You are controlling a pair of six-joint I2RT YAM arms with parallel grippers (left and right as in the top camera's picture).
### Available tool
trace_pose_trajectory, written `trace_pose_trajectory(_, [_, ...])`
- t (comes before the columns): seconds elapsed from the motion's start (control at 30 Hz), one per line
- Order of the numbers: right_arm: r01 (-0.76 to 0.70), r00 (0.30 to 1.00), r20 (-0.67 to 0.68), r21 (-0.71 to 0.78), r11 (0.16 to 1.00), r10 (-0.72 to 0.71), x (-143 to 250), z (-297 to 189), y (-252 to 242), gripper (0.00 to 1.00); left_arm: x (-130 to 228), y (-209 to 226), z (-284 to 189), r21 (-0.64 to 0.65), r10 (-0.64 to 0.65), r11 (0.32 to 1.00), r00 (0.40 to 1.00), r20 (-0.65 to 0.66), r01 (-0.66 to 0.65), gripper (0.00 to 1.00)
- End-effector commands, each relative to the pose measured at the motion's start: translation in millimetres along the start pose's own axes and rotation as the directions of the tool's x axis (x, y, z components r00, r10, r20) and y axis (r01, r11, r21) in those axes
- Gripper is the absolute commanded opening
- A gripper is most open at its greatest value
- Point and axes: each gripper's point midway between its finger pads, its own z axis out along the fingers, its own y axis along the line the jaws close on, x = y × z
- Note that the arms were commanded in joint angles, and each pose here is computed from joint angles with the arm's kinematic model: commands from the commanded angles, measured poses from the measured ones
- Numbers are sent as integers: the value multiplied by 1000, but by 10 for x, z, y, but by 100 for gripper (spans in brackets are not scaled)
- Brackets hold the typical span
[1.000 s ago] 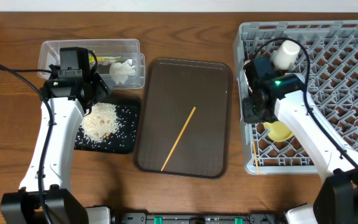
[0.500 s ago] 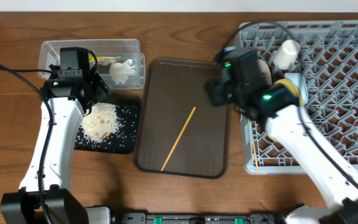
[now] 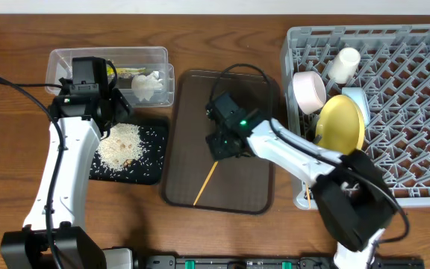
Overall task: Sort waste into correct bins and load items into the dishwasher rack
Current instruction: 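Reach the right gripper back to the remaining chopstick on the tray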
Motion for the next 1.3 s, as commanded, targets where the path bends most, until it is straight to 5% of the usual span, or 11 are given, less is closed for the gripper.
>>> trace_pose_trajectory(0.0, [-17, 1000, -15, -6, 1000, 17, -48, 94, 115, 59, 37, 49, 32, -17, -11, 1000, 1000, -13, 10, 88])
trace_pose_trajectory(0.17, [-62, 995, -80, 33, 998, 64, 63, 330, 14, 56, 37, 49, 32, -17, -11, 1000, 1000, -13, 10, 88])
trace_pose_trajectory(0.4, [-160, 977, -111, 202, 966, 185, 239, 387, -306, 31, 35, 48, 31, -16, -11, 1000, 1000, -12, 11, 88])
trace_pose_trajectory(0.67, [-169, 973, -123, 205, 964, 196, 194, 325, -447, 8, 37, 49, 32, -17, -11, 1000, 1000, -13, 10, 88])
trace_pose_trajectory(0.9, [-94, 992, -77, 45, 995, 97, -146, 81, -101, 24, 35, 48, 31, -16, -11, 1000, 1000, -12, 11, 88])
trace_pose_trajectory(1.07, [181, 983, 21, 14, 983, -181, -436, -94, 223, 40, 36, 49, 32, -16, -11, 1000, 1000, -13, 10, 88])
trace_pose_trajectory(1.27, [225, 973, 50, -37, 974, -223, -433, -73, 497, 42, 42, 52, 31, -18, -10, 1000, 1000, -15, 10, 88])
